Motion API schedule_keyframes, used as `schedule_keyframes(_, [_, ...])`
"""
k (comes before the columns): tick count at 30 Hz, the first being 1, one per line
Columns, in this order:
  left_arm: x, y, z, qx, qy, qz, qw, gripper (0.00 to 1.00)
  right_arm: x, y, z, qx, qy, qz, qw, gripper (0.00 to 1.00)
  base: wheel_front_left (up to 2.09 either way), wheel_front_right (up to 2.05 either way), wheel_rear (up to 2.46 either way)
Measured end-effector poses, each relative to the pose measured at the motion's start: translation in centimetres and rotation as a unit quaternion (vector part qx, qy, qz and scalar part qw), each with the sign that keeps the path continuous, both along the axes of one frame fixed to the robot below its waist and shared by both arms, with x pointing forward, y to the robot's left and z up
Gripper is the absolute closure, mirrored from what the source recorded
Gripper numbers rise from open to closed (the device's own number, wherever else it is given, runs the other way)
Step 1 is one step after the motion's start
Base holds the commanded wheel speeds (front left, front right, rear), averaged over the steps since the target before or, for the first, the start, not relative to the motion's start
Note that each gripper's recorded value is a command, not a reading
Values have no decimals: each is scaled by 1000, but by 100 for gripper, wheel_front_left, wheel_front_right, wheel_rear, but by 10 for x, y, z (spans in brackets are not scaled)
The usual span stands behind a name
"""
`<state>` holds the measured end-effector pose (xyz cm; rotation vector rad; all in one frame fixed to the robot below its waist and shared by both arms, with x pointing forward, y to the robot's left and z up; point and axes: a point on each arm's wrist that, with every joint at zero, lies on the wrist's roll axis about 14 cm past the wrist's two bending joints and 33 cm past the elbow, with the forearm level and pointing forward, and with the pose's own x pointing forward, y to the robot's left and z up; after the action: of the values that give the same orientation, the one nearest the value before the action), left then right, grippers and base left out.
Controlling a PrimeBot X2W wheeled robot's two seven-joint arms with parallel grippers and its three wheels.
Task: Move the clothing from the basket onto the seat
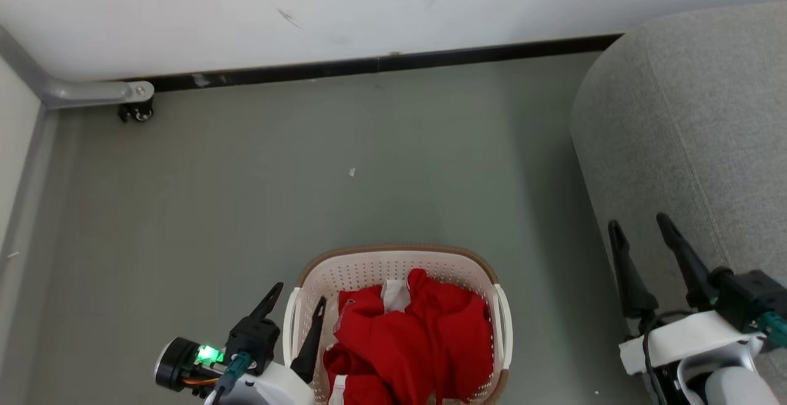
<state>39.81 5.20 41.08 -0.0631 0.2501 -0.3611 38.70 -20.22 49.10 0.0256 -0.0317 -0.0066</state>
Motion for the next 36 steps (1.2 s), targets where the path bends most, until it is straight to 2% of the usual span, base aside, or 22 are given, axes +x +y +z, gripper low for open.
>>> schedule_keyframes(14, [2,-50,-58,6,78,-94,993,0,27,-22,2,-16,-14,-29,999,0,0,0,0])
schedule_keyframes(25, [11,-76,-96,2,119,-131,984,0,48,-38,-5,-29,-13,-47,998,0,0,0,0])
schedule_keyframes(36, [13,-100,-133,-5,156,-164,974,0,80,-39,-7,-29,-26,-40,998,0,0,0,0])
